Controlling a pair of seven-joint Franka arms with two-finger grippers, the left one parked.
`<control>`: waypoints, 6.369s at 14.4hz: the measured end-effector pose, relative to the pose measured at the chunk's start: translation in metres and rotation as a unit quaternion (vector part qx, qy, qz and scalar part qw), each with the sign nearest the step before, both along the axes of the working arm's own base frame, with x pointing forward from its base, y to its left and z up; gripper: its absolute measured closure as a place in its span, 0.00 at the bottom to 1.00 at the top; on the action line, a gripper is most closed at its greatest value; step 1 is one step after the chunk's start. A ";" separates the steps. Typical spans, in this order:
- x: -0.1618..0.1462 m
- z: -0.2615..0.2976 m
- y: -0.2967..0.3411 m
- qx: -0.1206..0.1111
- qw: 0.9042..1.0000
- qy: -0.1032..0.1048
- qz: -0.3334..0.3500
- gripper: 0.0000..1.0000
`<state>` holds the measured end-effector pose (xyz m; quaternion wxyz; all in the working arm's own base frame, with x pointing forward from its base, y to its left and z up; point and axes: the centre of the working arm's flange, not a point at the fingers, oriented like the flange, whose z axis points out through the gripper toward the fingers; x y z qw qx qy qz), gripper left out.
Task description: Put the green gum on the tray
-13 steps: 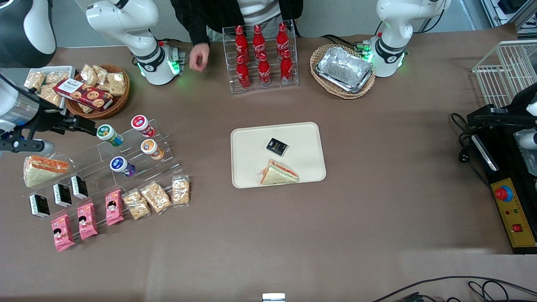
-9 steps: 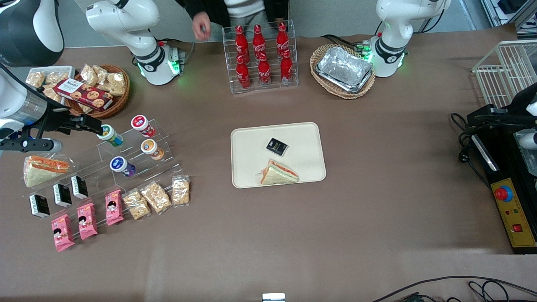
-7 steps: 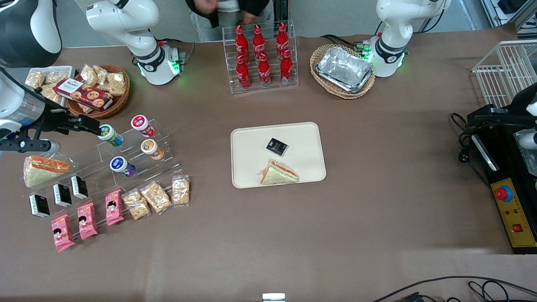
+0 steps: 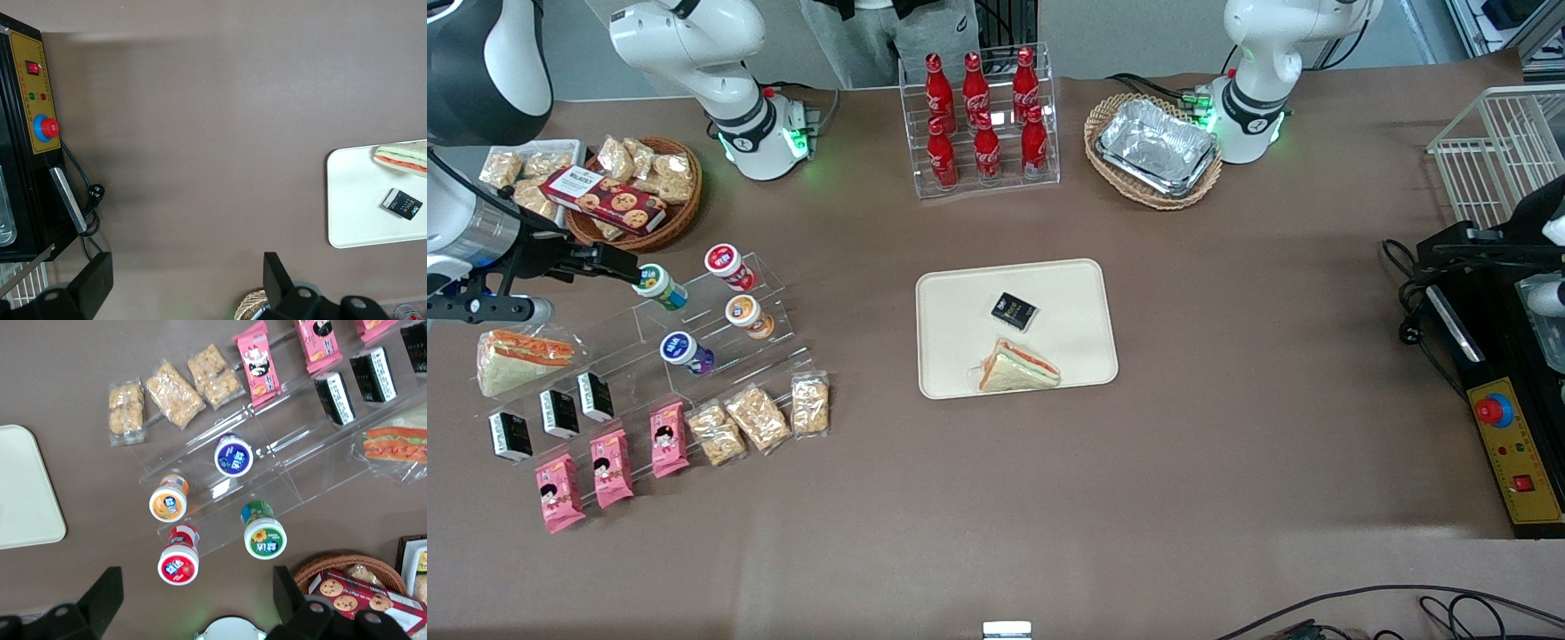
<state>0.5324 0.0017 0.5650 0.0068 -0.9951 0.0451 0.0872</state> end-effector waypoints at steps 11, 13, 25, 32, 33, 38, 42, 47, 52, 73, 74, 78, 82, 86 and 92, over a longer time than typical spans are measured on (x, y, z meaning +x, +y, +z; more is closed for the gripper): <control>-0.089 -0.027 -0.036 0.023 0.999 -0.037 -0.029 0.00; -0.107 -0.039 -0.052 0.034 0.998 -0.048 -0.039 0.00; -0.104 -0.070 -0.064 -0.004 0.998 -0.069 0.004 0.00; -0.103 -0.145 -0.058 -0.006 0.997 -0.076 0.007 0.00; -0.102 -0.159 -0.057 -0.007 0.997 -0.073 0.008 0.00; -0.100 -0.189 -0.065 -0.008 0.999 -0.052 -0.001 0.00; -0.101 -0.193 -0.067 -0.006 0.999 -0.051 -0.006 0.12; -0.100 -0.194 -0.067 0.008 0.998 -0.056 -0.020 0.41; -0.095 -0.181 -0.068 0.009 0.997 -0.068 -0.020 0.41; -0.083 0.014 0.220 -0.003 0.993 -0.029 -0.112 0.41; -0.082 0.002 0.245 -0.002 0.992 -0.033 -0.120 0.41; -0.064 -0.073 0.312 0.026 0.989 -0.040 -0.141 0.41; -0.063 -0.172 0.349 0.038 0.990 -0.039 -0.134 0.41; -0.072 -0.243 0.373 0.015 0.991 -0.039 -0.124 0.41; -0.088 -0.303 0.383 0.023 0.993 -0.029 -0.110 0.41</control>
